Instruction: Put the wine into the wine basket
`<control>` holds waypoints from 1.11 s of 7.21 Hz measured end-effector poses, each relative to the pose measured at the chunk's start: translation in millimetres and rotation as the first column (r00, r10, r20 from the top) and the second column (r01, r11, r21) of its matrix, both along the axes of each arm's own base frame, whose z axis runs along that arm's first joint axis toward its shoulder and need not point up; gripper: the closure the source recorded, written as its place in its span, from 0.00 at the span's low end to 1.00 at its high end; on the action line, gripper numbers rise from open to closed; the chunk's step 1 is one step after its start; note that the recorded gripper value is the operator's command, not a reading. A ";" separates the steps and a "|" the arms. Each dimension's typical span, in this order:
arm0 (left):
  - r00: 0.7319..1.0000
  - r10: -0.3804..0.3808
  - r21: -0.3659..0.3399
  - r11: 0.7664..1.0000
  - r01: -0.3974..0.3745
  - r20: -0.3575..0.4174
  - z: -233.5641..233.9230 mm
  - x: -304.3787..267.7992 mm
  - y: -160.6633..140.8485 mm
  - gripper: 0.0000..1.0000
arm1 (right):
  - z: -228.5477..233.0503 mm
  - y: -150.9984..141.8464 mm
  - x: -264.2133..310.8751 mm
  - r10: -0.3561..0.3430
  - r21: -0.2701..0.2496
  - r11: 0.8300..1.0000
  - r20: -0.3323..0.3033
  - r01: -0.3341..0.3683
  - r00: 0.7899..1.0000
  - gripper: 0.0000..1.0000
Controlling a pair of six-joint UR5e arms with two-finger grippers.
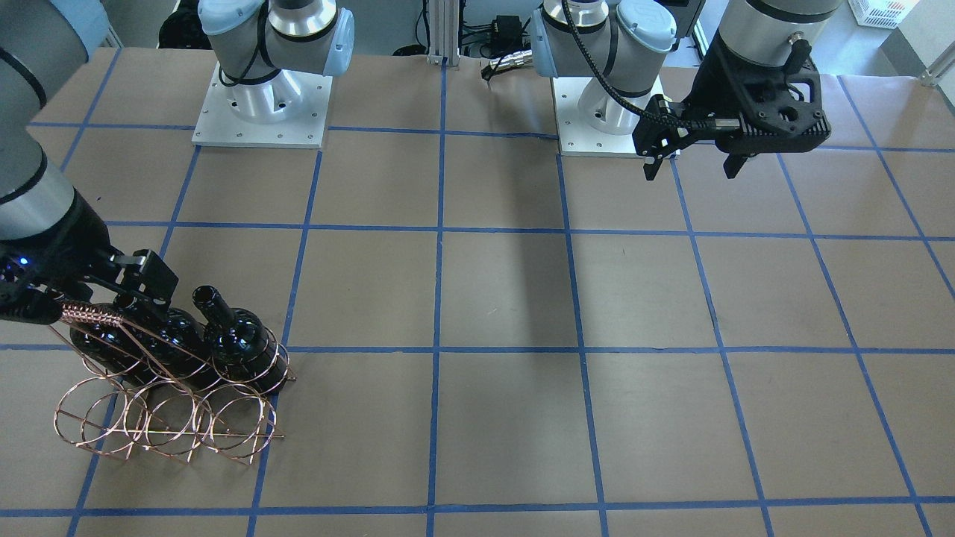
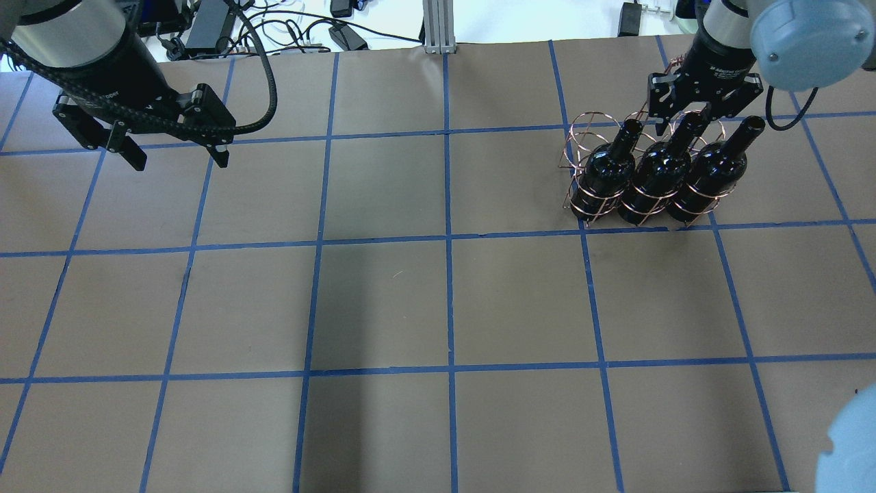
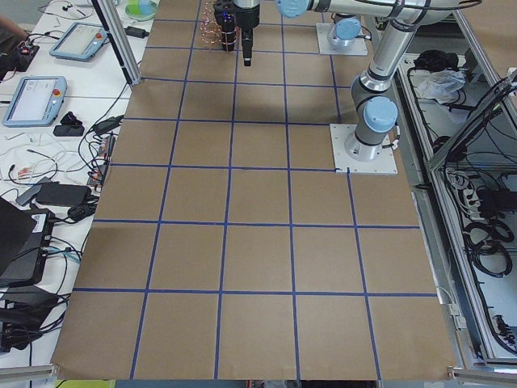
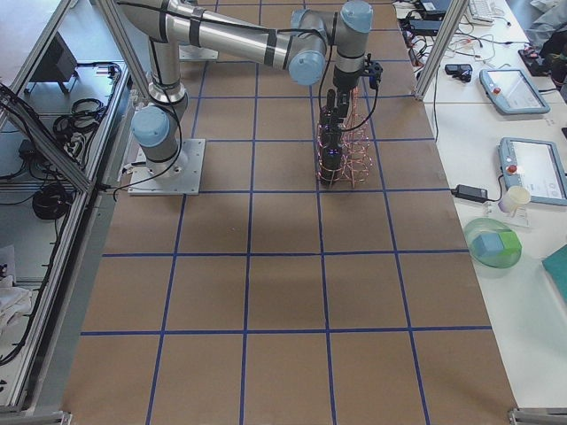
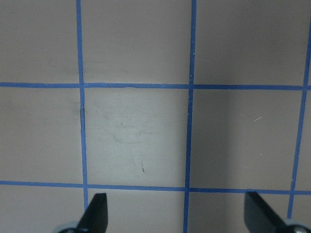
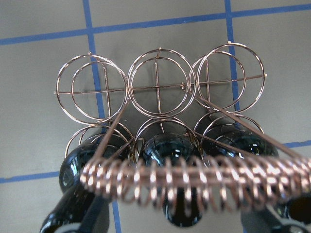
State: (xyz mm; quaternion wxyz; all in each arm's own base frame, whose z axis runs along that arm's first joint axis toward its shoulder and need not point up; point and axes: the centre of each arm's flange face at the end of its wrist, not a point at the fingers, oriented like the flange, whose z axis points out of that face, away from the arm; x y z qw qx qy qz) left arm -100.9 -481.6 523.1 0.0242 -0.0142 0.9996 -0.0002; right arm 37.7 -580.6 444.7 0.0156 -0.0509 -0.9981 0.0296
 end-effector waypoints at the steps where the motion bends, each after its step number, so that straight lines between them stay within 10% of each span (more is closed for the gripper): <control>1: 1.000 0.000 0.001 1.000 0.000 -0.009 -0.6 -0.7 0.1 0.00 | 30.4 28.7 12.4 0.017 0.011 1.000 0.003 -0.017 1.000 0.00; 4: 0.999 -0.004 -0.003 1.000 0.004 -0.044 -0.4 -4.1 0.6 0.00 | 105.6 121.8 41.5 0.068 0.025 0.997 0.006 -0.068 0.998 0.00; 8: 0.999 -0.014 0.000 1.000 0.014 -0.042 -1.6 -3.9 0.2 0.00 | 112.5 145.1 49.9 0.063 0.055 0.996 0.012 -0.064 0.998 0.00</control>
